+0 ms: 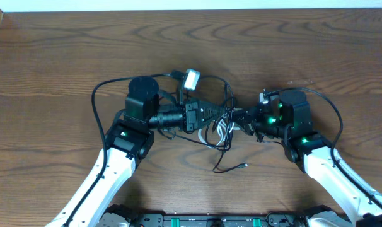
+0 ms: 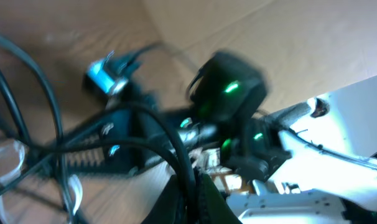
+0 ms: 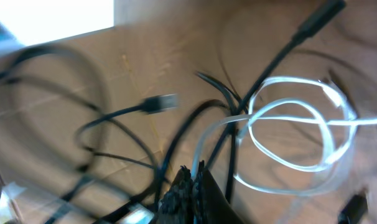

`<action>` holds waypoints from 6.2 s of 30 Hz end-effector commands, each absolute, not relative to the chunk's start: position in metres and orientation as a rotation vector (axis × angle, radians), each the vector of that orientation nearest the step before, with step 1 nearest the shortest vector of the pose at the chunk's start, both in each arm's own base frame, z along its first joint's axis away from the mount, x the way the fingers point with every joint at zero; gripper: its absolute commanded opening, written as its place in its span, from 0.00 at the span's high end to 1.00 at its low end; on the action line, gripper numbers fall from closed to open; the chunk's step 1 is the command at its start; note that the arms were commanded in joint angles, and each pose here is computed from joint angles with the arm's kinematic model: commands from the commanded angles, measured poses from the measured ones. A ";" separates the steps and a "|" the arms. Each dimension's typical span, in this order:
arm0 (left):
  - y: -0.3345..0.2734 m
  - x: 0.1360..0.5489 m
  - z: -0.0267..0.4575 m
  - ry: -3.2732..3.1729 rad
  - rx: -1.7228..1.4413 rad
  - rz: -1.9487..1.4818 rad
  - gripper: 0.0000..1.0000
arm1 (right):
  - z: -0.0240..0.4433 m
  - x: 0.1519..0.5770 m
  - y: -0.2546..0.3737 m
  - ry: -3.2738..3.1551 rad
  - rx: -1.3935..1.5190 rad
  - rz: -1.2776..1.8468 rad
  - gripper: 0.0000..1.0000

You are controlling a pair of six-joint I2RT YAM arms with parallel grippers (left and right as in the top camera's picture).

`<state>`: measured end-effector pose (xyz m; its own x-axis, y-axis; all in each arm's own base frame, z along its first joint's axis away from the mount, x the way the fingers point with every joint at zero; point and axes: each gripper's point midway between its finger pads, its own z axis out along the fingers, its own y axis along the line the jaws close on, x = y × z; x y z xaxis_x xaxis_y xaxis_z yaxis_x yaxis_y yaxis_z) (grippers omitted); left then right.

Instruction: Untangle cables

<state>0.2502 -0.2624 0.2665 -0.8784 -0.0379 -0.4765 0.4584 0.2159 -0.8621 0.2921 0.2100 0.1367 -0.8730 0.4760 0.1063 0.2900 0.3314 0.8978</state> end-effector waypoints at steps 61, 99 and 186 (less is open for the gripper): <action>-0.036 0.321 0.016 2.547 -1.441 -0.479 0.87 | 0.232 0.231 -0.140 1.497 1.238 0.191 0.99; -0.189 0.285 0.052 2.833 -0.156 -1.105 0.92 | 0.148 0.245 0.094 2.367 0.780 1.106 0.54; -0.191 0.279 -0.005 2.990 -0.749 -0.954 0.03 | 0.266 0.275 -0.061 1.636 0.799 0.679 0.37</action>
<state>0.3190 -0.1777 0.0237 -0.8849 -0.4650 0.0290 -0.4048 0.7366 -0.5417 0.2762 -0.0656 0.2749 -0.0905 0.8323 -0.5468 0.1283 0.5543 0.8224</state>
